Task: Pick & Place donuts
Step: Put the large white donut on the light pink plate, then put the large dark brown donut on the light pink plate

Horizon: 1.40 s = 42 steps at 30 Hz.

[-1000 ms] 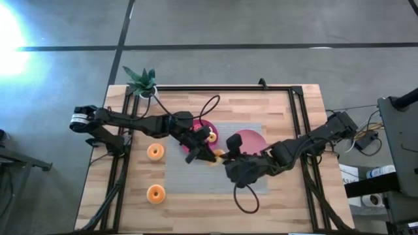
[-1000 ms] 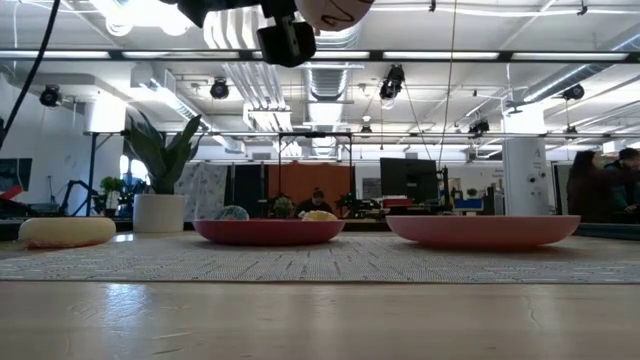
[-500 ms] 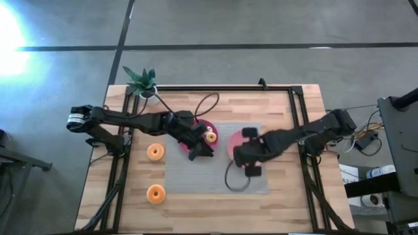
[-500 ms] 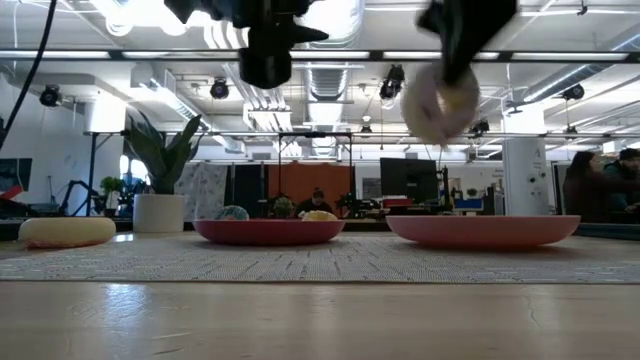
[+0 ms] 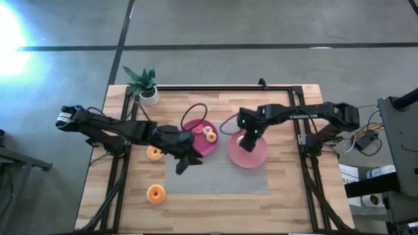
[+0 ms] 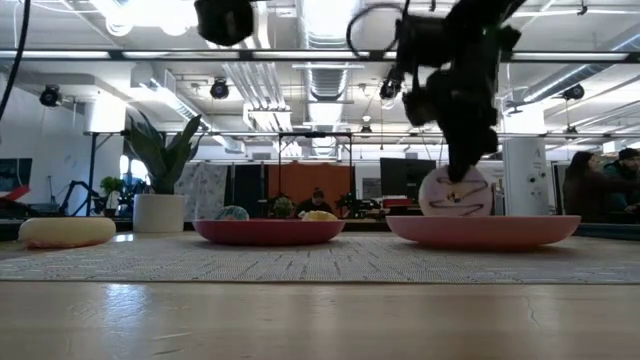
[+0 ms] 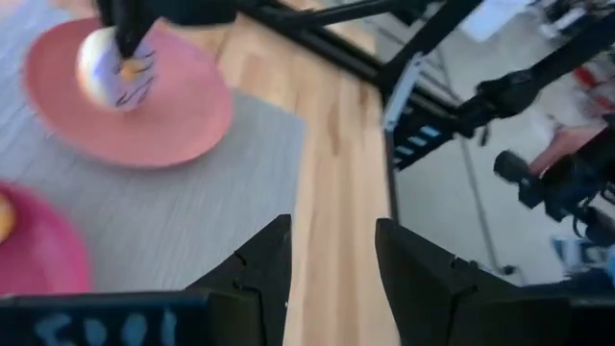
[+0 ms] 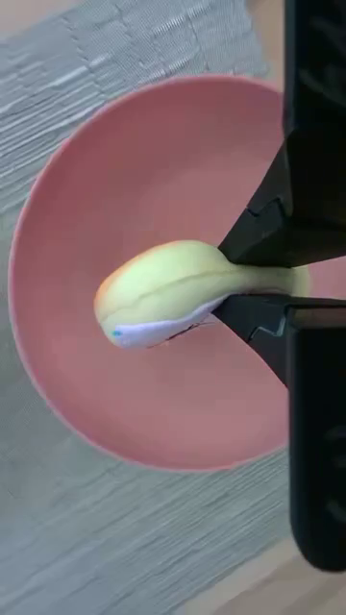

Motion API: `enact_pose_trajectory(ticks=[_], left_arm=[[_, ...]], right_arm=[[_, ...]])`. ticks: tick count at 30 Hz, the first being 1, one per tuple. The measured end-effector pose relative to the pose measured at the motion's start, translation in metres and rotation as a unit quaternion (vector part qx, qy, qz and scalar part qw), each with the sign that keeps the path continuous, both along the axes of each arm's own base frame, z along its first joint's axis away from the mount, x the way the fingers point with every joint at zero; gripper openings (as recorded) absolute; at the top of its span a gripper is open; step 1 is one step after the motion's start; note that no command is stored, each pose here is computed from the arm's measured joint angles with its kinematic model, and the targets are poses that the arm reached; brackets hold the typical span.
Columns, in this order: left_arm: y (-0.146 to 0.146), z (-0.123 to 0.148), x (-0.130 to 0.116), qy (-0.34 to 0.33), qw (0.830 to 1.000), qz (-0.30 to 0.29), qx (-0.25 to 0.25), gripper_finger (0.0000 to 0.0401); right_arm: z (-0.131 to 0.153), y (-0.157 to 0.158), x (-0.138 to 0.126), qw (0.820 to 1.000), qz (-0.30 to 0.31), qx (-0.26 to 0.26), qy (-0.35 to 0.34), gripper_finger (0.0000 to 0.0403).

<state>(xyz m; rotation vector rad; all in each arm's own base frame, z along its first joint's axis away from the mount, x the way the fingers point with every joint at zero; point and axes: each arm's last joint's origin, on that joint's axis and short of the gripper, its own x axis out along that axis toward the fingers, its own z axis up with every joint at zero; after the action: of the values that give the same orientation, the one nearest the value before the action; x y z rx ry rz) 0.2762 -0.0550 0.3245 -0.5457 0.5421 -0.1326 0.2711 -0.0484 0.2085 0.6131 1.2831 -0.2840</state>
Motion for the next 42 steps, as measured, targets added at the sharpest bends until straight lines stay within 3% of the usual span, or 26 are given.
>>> enact_pose_trajectory(ticks=[4, 13, 21, 26, 32, 42], left_arm=[[-0.006, 0.004, -0.016, 0.024, 0.999, 0.025, 0.012, 0.0125], [-0.017, 0.007, -0.044, 0.062, 0.996, 0.054, 0.024, 0.0125], [-0.018, -0.002, -0.053, 0.118, 0.991, 0.066, 0.021, 0.0125], [-0.02, -0.006, -0.057, 0.14, 0.988, 0.064, 0.022, 0.0125], [-0.028, -0.01, -0.064, 0.174, 0.983, 0.058, 0.023, 0.0125], [-0.065, -0.033, -0.1, 0.306, 0.949, 0.028, 0.074, 0.0125]], right_arm=[[-0.01, -0.022, -0.011, 0.998, -0.042, 0.036, 0.006, 0.0029], [-0.017, -0.041, -0.021, 0.995, -0.093, 0.024, 0.02, 0.0036], [-0.025, -0.039, -0.027, 0.991, -0.124, 0.03, 0.048, 0.0139], [-0.026, -0.04, -0.034, 0.986, -0.134, -0.024, 0.095, 0.0191], [-0.02, -0.041, -0.035, 0.984, -0.116, -0.067, 0.121, 0.0218], [0.037, -0.012, -0.024, 0.976, 0.028, -0.218, -0.004, 0.0221]])
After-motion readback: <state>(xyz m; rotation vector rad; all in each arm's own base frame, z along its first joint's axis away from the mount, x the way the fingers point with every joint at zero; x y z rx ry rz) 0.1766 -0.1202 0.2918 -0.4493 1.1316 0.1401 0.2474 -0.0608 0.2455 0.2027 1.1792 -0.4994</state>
